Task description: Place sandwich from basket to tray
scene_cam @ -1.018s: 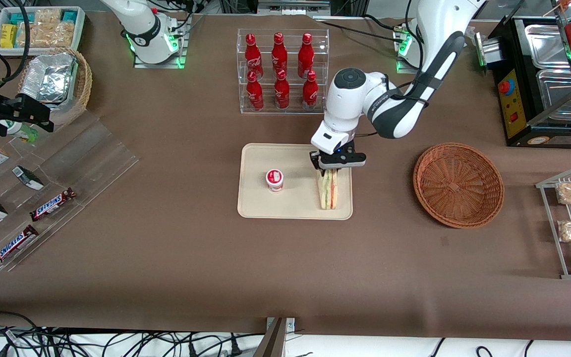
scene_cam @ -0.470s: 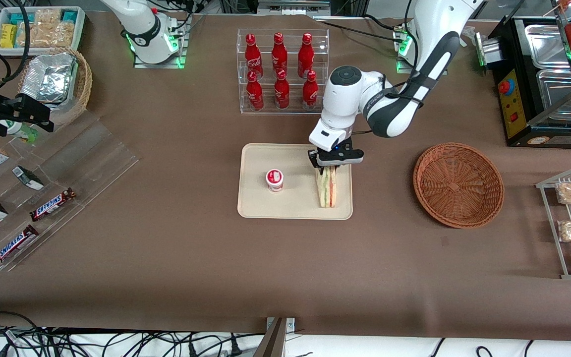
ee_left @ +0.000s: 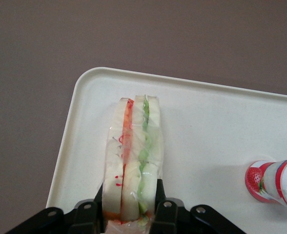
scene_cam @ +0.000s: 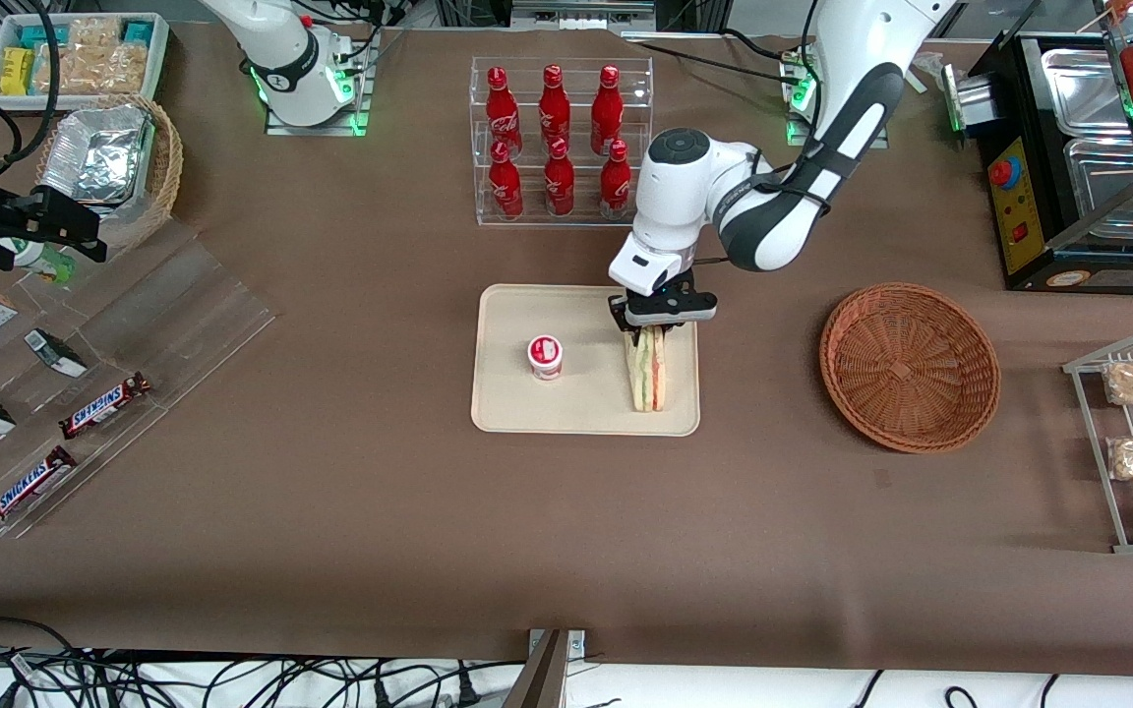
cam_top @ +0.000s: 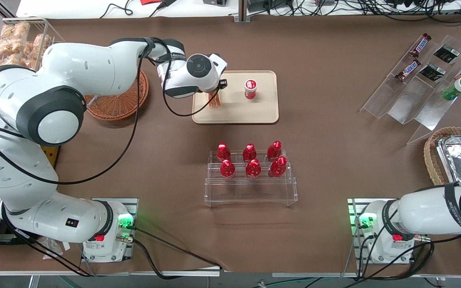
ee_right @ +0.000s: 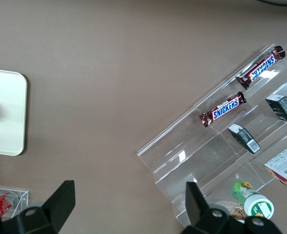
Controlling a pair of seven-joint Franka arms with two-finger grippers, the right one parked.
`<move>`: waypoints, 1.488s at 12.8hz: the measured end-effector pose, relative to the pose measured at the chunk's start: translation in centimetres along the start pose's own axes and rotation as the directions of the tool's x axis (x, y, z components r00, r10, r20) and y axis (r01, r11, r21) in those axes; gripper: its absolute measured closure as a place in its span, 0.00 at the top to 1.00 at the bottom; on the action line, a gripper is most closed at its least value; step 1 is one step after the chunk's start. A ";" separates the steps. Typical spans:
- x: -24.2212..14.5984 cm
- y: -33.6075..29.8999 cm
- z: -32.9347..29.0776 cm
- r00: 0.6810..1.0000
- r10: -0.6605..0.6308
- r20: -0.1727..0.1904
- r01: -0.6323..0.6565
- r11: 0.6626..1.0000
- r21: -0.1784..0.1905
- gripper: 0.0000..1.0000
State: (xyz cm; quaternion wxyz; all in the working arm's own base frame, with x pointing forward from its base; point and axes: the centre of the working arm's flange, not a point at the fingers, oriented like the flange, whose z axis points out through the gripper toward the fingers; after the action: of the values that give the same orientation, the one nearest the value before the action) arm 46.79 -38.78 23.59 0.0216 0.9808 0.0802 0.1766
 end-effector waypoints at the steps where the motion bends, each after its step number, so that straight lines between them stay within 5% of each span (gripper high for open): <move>1: -0.3 0.0 0.3 1.000 -0.004 -0.008 0.004 1.000 0.002 0.39; 5: -0.4 0.0 0.4 1.000 -0.008 -0.008 0.008 1.000 -0.001 0.43; 11: -0.5 0.2 0.3 1.000 -0.028 -0.008 0.028 1.000 -0.006 1.00; 14: -1.2 2.4 -1.0 0.994 -0.112 -0.013 0.112 0.994 -0.019 1.00; 16: -1.4 4.8 -3.1 0.990 -0.141 -0.005 0.141 0.990 0.029 1.00; 19: 1.6 6.4 -7.8 0.986 -0.144 0.077 0.139 0.987 0.075 1.00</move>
State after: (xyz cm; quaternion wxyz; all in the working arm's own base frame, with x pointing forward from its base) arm 46.53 -44.73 31.93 0.0032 0.9792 0.1549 0.1311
